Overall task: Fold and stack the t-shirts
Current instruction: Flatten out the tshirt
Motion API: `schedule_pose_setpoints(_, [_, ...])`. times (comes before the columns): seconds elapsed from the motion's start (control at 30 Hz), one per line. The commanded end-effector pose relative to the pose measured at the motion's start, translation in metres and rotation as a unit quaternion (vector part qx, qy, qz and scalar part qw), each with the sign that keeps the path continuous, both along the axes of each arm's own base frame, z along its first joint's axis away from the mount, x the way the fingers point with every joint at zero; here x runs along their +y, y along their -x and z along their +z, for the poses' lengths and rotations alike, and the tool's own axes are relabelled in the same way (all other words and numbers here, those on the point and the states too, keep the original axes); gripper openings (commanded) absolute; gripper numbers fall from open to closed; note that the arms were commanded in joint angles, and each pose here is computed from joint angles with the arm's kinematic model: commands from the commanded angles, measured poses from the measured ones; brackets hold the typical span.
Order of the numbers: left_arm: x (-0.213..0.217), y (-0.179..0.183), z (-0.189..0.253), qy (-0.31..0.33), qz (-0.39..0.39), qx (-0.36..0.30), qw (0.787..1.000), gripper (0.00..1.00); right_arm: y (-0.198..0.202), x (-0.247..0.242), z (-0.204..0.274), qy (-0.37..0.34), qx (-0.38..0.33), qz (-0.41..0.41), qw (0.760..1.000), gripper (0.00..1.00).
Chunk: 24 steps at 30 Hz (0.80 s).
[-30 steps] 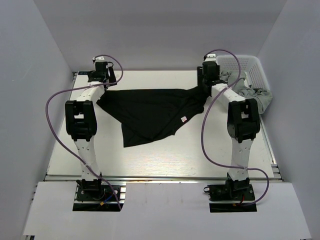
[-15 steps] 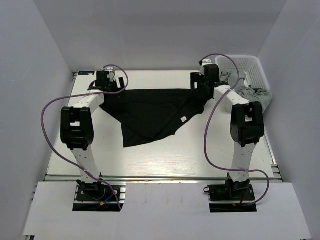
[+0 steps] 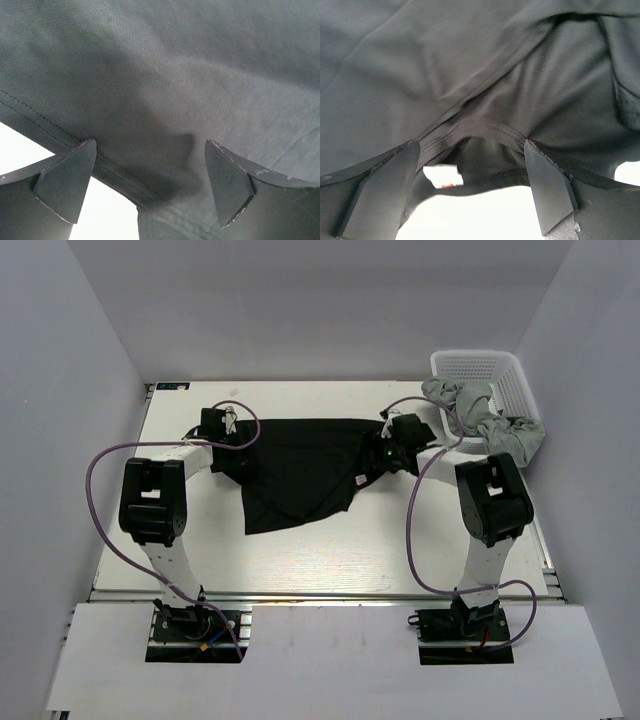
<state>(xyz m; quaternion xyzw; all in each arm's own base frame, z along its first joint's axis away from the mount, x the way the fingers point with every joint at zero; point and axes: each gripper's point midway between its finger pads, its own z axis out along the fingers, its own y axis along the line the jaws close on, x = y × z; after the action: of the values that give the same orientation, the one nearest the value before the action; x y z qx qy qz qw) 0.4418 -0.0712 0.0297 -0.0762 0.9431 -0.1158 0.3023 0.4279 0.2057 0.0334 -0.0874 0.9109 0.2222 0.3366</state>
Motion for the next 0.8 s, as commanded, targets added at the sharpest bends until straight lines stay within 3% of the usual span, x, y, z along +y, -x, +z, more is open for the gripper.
schedule_pose_setpoints(0.0, [0.018, 0.005, -0.019, -0.013, 0.052, 0.032, 0.998, 1.00, 0.049, 0.026, -0.018, -0.029, 0.049, 0.018, 0.998, 0.90])
schedule_pose_setpoints(0.1, [0.040, 0.005, -0.032, -0.064, 0.095, 0.062, 0.991, 1.00, 0.081, 0.031, -0.028, -0.024, 0.068, 0.022, 0.997, 0.90])
schedule_pose_setpoints(0.23, [0.064, -0.017, -0.019, -0.108, 0.140, 0.042, 0.983, 1.00, 0.124, 0.043, -0.030, -0.016, 0.085, 0.043, 0.995, 0.90])
schedule_pose_setpoints(0.37, [0.069, -0.039, 0.003, -0.109, 0.147, 0.015, 0.983, 1.00, 0.144, 0.042, -0.022, 0.007, 0.075, 0.048, 0.996, 0.90])
schedule_pose_setpoints(0.5, [0.055, -0.051, 0.042, -0.081, 0.103, -0.023, 0.991, 1.00, 0.134, 0.044, 0.022, 0.003, 0.019, 0.055, 0.998, 0.90])
schedule_pose_setpoints(0.53, [0.055, -0.048, 0.050, -0.084, 0.098, -0.031, 0.991, 1.00, 0.133, 0.033, 0.021, 0.030, 0.020, 0.042, 0.998, 0.90])
schedule_pose_setpoints(0.63, [0.042, -0.024, 0.080, -0.071, 0.085, -0.044, 0.993, 1.00, 0.114, 0.028, 0.060, 0.026, -0.034, 0.004, 0.999, 0.90])
schedule_pose_setpoints(0.73, [0.018, 0.012, 0.078, -0.003, 0.065, -0.021, 0.998, 1.00, 0.107, 0.016, 0.082, 0.024, -0.066, -0.032, 0.997, 0.90])
schedule_pose_setpoints(0.77, [0.007, 0.022, 0.096, 0.024, 0.059, -0.042, 0.997, 1.00, 0.105, 0.007, 0.081, 0.034, -0.071, -0.054, 0.995, 0.90])
